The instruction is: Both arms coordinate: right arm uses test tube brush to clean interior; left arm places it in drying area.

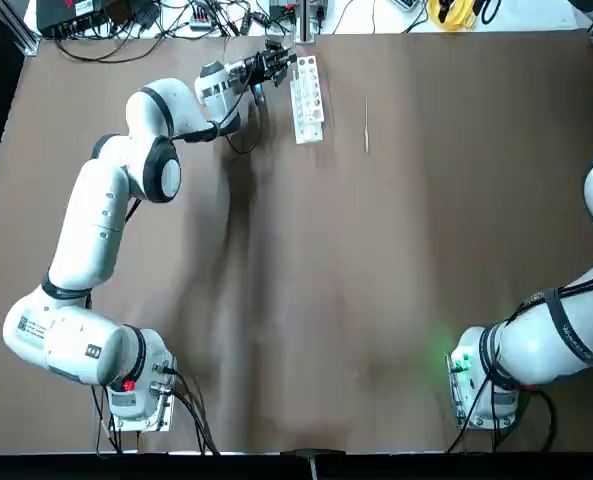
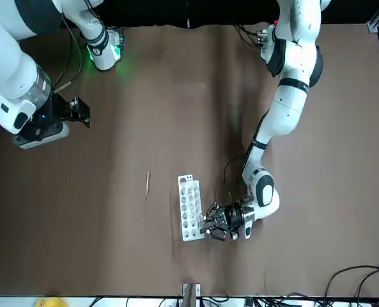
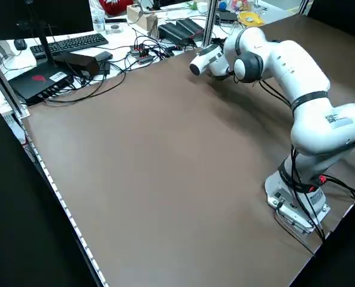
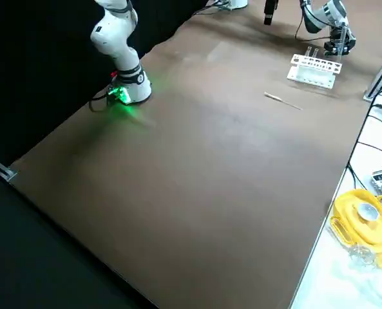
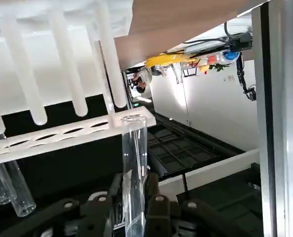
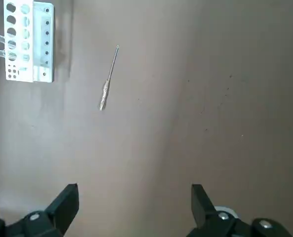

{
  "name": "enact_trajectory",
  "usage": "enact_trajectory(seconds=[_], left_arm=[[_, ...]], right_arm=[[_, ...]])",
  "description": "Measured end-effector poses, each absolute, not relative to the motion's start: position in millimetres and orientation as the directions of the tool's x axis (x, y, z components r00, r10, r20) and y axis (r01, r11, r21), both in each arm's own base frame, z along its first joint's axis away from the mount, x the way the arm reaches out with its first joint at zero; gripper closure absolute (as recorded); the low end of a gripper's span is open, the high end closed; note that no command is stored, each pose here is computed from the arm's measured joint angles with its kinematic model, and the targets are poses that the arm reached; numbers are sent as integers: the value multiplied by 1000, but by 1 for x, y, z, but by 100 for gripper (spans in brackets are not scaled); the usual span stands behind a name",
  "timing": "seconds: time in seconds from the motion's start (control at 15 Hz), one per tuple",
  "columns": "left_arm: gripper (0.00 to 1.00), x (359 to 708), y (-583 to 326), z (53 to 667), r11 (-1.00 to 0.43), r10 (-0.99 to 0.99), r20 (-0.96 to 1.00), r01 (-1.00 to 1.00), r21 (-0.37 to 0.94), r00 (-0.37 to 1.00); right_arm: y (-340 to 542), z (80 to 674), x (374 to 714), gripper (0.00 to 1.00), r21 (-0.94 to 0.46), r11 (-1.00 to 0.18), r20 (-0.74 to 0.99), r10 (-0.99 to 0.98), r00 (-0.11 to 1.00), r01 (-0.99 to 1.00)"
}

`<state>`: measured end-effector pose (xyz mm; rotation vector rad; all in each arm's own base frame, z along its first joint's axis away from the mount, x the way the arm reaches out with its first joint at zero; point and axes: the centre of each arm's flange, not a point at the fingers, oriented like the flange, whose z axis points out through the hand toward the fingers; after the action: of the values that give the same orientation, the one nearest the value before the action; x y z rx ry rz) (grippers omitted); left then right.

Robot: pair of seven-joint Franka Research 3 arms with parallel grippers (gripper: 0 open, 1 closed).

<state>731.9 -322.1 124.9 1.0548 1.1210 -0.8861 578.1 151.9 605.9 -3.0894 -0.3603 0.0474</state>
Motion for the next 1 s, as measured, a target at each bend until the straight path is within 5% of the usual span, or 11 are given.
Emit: enact_trajectory(seconds=[1.0], left_arm=[[76,729,-326,118,288,-41,-972,935,209,230]], right_arm=[[152,606,578,0,-34,-973,-26,230,973,230]])
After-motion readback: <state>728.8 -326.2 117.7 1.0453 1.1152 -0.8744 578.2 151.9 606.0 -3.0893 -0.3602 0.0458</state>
